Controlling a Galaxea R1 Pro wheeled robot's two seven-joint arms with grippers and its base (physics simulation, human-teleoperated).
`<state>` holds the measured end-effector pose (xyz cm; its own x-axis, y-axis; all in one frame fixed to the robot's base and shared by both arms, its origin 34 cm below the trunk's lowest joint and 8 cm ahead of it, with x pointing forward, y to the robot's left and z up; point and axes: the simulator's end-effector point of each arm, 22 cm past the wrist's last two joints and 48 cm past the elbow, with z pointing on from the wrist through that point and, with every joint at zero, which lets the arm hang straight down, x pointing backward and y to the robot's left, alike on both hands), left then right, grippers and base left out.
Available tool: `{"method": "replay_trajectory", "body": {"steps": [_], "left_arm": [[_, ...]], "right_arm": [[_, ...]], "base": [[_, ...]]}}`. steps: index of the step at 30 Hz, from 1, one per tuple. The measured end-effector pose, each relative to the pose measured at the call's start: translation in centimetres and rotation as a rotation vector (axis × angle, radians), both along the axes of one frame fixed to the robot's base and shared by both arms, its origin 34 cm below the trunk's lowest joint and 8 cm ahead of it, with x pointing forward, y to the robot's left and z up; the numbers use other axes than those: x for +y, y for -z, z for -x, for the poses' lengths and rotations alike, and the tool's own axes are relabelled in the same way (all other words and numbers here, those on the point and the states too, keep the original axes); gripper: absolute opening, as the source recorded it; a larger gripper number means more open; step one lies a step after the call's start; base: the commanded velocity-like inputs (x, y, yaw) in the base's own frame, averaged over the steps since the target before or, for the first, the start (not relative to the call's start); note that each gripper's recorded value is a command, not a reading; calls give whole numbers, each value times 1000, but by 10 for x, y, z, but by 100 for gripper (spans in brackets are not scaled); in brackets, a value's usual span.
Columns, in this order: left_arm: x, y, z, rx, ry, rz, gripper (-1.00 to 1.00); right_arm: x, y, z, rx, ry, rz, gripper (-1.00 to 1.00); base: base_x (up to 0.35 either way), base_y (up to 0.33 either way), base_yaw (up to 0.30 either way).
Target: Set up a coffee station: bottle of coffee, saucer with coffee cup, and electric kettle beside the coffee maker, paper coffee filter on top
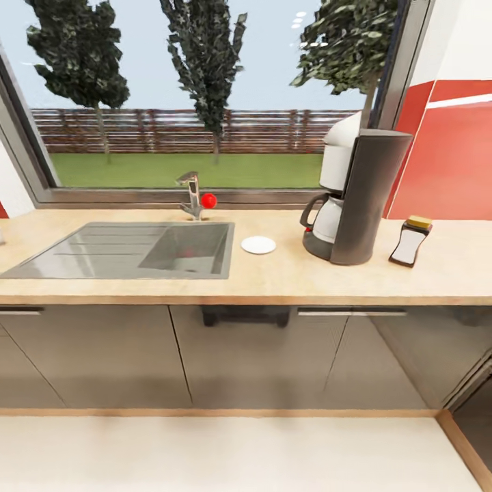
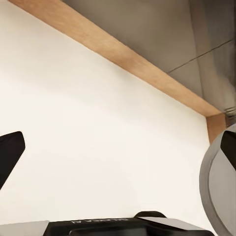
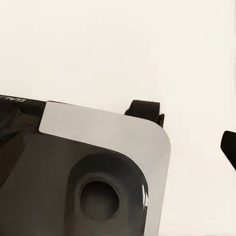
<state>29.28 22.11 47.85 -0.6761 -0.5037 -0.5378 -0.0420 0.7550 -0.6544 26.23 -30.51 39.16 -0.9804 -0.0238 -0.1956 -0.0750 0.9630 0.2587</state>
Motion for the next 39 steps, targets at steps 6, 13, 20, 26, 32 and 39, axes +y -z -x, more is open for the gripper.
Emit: {"method": "replay_trajectory", "body": {"steps": [6,13,20,26,32,39], "left_arm": [[0,0,0,0,0,0,100],[0,0,0,0,-1,0,100],[0,0,0,0,-1,0,100],[0,0,0,0,-1,0,100],[0,0,0,0,-1,0,100],[0,0,0,0,-2,0,100]], "right_arm": [[0,0,0,0,0,0,100],[0,0,0,0,0,0,100],[0,0,0,0,0,0,100],[0,0,0,0,-1,0,100],[0,0,0,0,0,0,100],[0,0,0,0,0,0,100]], "base": [[51,224,-227],[31,295,-49],[3,239,-111],[1,53,-226],[0,8,-248],[0,1,-132]]}}
